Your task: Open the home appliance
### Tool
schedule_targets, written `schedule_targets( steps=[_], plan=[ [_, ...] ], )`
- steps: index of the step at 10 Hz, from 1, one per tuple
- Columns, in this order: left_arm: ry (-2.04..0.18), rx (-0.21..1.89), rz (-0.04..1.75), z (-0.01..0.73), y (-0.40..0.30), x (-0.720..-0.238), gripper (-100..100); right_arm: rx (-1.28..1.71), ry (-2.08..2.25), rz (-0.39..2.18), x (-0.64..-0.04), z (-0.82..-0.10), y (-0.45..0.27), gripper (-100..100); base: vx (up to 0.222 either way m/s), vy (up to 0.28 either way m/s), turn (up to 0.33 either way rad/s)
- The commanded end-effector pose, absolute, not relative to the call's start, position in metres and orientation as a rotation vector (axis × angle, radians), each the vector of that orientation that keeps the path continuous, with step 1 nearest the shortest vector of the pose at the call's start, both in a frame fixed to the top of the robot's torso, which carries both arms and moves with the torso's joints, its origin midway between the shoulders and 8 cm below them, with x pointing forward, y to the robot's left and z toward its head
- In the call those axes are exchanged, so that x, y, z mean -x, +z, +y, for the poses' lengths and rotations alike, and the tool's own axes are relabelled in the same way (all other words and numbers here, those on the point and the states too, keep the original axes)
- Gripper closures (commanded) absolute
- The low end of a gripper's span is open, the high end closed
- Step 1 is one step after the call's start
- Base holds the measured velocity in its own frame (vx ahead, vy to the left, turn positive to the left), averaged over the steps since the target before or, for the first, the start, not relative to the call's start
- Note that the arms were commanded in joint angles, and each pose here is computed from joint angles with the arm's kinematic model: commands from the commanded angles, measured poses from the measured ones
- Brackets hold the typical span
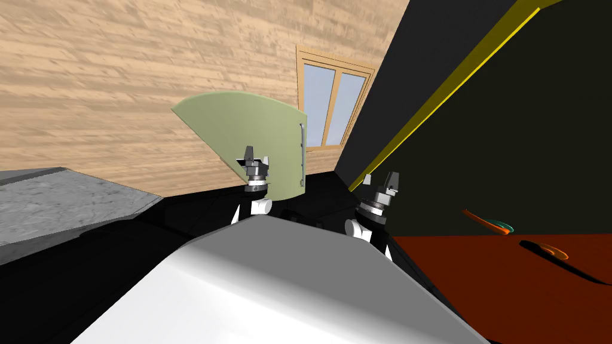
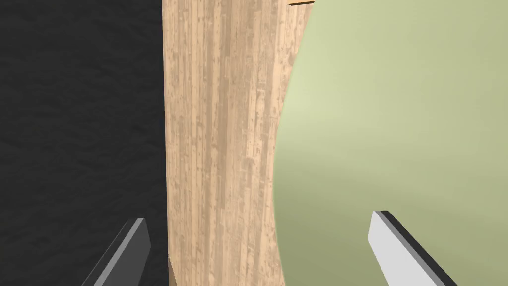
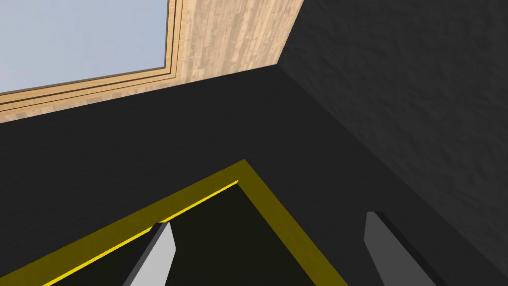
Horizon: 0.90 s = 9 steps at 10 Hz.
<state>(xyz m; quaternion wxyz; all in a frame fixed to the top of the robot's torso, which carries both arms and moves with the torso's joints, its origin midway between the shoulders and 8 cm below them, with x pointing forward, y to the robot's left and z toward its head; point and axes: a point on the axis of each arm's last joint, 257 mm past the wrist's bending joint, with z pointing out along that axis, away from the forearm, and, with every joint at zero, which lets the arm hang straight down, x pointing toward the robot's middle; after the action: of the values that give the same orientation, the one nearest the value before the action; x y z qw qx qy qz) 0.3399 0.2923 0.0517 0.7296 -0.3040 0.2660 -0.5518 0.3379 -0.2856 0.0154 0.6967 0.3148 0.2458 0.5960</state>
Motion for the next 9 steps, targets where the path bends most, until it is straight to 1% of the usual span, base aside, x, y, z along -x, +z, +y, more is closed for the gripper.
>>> schedule_targets(
  steps=[1, 9],
  plan=[
    [-1.215, 0.669, 0.586, 0.2923, 0.0517, -0.3399, 0, -0.702, 1.329, 0.548, -0.3379, -0.2856, 0.0154, 0, 0.000, 0.000, 0.000],
    [-1.215, 0.669, 0.586, 0.2922, 0.0519, -0.3398, 0, -0.702, 1.329, 0.548, -0.3378, -0.2856, 0.0156, 0, 0.000, 0.000, 0.000]
  ],
)
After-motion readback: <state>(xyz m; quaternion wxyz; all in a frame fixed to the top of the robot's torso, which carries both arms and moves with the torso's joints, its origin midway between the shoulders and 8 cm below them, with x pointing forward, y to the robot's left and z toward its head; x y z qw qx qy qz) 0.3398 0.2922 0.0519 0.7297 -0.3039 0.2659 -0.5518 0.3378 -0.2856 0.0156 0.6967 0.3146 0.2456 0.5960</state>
